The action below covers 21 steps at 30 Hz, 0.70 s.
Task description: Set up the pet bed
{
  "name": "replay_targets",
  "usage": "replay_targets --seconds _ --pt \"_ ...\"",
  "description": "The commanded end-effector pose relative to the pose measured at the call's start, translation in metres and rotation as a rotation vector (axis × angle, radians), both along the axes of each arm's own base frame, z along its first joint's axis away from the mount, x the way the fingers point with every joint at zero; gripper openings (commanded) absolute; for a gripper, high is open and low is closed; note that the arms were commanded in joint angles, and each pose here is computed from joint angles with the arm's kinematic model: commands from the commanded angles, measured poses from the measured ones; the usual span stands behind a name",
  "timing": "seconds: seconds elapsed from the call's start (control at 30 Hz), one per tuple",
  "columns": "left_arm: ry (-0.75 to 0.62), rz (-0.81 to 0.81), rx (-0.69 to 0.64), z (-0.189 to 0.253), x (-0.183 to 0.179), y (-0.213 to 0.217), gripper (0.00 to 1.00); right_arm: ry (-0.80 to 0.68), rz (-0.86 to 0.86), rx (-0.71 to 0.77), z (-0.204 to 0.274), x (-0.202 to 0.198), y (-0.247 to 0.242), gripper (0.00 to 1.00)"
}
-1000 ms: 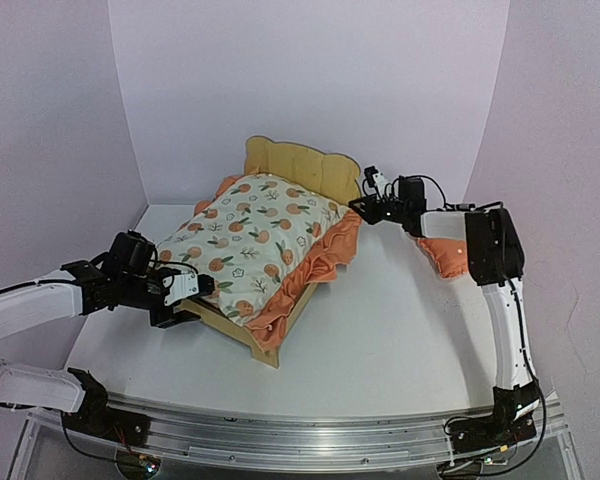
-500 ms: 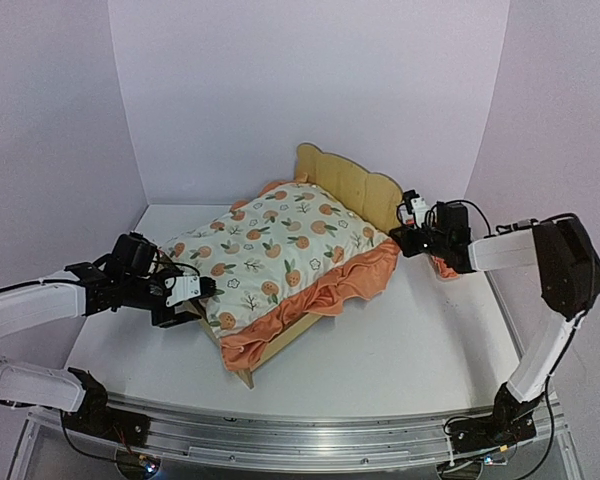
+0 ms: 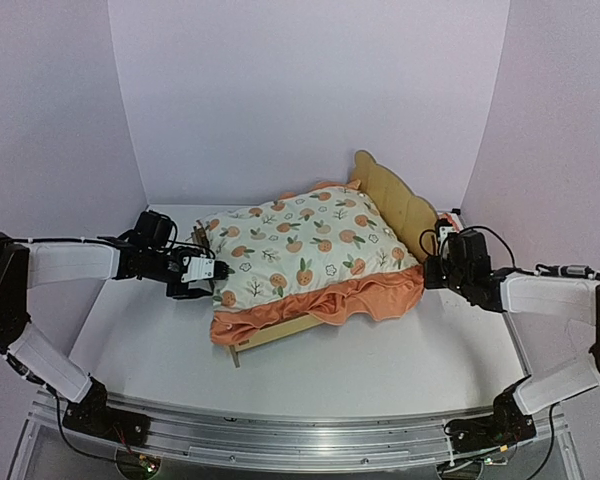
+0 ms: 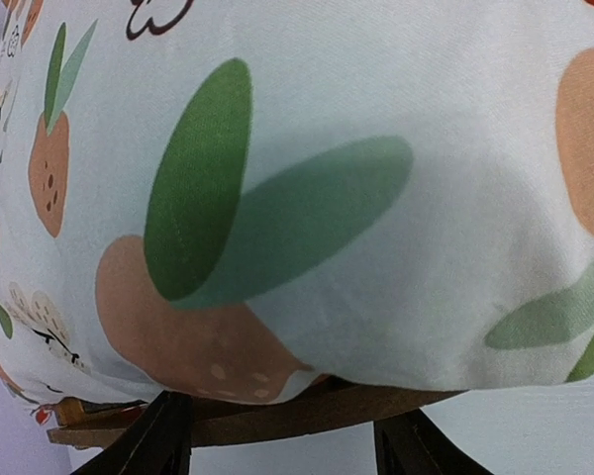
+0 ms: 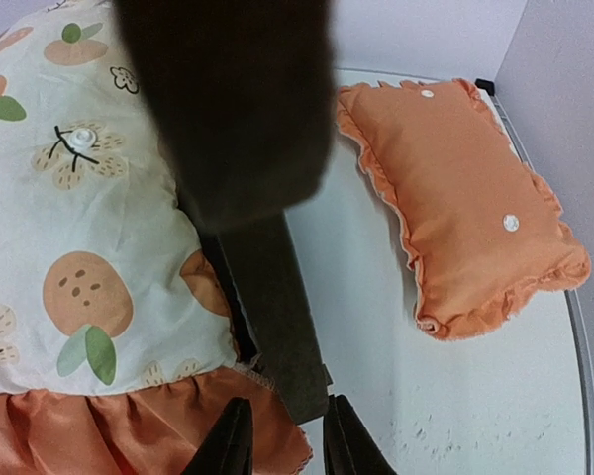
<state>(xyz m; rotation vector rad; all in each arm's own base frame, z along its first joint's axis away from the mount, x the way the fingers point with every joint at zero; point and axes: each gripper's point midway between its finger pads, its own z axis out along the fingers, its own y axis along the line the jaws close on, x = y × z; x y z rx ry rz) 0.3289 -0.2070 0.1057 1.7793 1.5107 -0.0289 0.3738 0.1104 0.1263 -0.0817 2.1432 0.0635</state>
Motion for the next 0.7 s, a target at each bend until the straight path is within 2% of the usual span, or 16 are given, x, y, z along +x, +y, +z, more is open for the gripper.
replay_targets --seconds 0.0,0.13,0.23,0.37,0.53,0.67 --pt "-0.201 0.045 -0.065 0.034 0.069 -0.004 0.62 0.176 0.073 0.092 -0.026 -0.045 0.026 0.30" --pt "-0.222 0.045 -0.033 0.036 0.086 0.007 0.64 0.201 0.058 0.098 -0.013 -0.061 0.018 0.42" --pt "-0.170 0.034 -0.023 0.034 0.075 0.012 0.66 0.224 0.027 0.076 -0.001 -0.075 0.006 0.50" --pt "-0.063 -0.067 -0.041 0.033 0.027 0.011 0.70 0.237 -0.007 0.068 0.016 -0.095 -0.009 0.53" --pt "0.108 -0.166 -0.139 0.053 -0.031 0.001 0.75 0.254 0.014 0.117 0.036 -0.101 -0.003 0.49" --pt "0.204 -0.161 -0.205 0.073 -0.063 -0.034 0.70 0.318 0.070 0.238 0.046 -0.091 0.034 0.49"
